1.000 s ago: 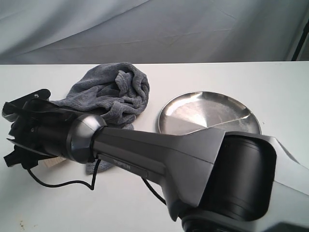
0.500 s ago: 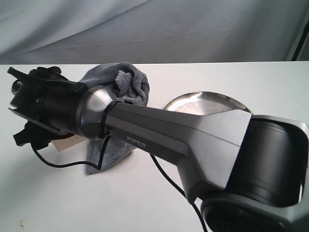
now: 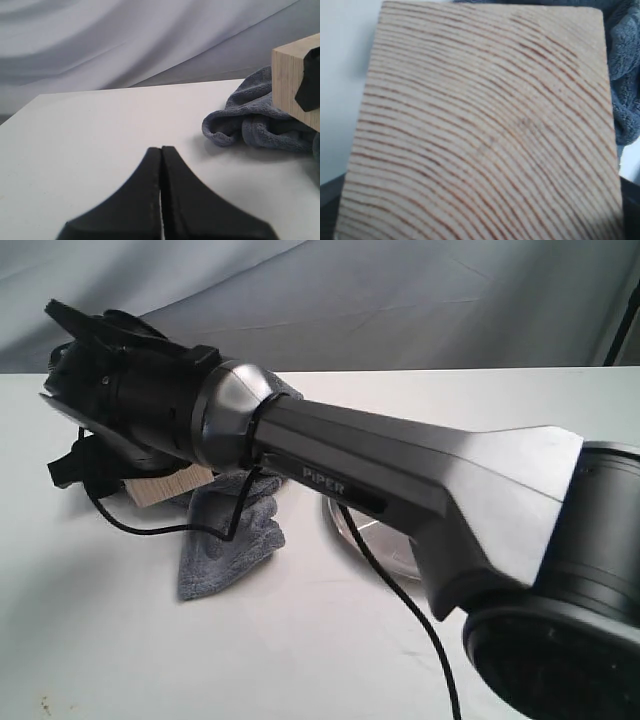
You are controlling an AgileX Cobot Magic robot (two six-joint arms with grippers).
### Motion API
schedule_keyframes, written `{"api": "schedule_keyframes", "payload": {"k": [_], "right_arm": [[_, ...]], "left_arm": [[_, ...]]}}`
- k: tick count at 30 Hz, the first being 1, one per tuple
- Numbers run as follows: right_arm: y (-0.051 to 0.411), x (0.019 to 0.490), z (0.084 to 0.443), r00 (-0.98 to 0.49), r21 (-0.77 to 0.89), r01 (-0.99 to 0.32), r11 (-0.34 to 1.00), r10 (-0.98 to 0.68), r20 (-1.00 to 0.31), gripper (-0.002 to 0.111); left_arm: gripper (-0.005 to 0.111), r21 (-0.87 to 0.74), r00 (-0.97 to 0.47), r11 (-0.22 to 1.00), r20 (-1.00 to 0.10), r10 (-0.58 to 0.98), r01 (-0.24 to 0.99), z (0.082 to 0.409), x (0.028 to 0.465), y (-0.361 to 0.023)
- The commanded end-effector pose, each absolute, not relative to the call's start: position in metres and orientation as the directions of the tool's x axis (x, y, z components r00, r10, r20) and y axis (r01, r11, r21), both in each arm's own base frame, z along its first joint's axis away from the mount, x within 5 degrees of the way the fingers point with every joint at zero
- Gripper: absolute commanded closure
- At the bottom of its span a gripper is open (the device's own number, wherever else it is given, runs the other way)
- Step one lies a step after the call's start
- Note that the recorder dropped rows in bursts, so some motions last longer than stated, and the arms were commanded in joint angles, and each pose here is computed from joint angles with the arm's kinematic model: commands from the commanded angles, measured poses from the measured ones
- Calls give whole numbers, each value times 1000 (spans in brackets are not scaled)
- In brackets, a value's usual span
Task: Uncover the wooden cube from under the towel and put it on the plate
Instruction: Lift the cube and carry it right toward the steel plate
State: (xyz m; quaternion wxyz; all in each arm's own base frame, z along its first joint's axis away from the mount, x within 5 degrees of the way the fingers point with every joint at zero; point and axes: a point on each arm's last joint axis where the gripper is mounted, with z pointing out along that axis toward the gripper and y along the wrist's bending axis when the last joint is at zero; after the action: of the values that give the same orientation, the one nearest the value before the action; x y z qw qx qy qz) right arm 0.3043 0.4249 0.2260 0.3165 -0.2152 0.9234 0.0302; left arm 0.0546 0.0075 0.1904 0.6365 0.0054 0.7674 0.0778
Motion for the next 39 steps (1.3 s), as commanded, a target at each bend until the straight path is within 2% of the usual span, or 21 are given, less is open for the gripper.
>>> {"api": "schedule_keyframes", "payload": {"k": [1, 18, 26, 39], "right_arm": [[413, 311, 253, -673, -97, -398, 912, -363, -645, 62], [359, 347, 281, -744, -113, -268, 957, -280, -606, 62], [335, 363, 286, -771, -124, -191, 974, -227, -595, 70], [283, 398, 294, -779, -200, -72, 977, -180, -601, 74]], "left_arm": [[107, 115, -188, 990, -977, 97, -87, 189, 55, 7], [107, 115, -188, 990, -977, 97, -87, 189, 55, 7], [107, 115, -188, 990, -977, 97, -87, 189, 55, 7], [107, 115, -188, 990, -977, 97, -87, 189, 55, 7]]}}
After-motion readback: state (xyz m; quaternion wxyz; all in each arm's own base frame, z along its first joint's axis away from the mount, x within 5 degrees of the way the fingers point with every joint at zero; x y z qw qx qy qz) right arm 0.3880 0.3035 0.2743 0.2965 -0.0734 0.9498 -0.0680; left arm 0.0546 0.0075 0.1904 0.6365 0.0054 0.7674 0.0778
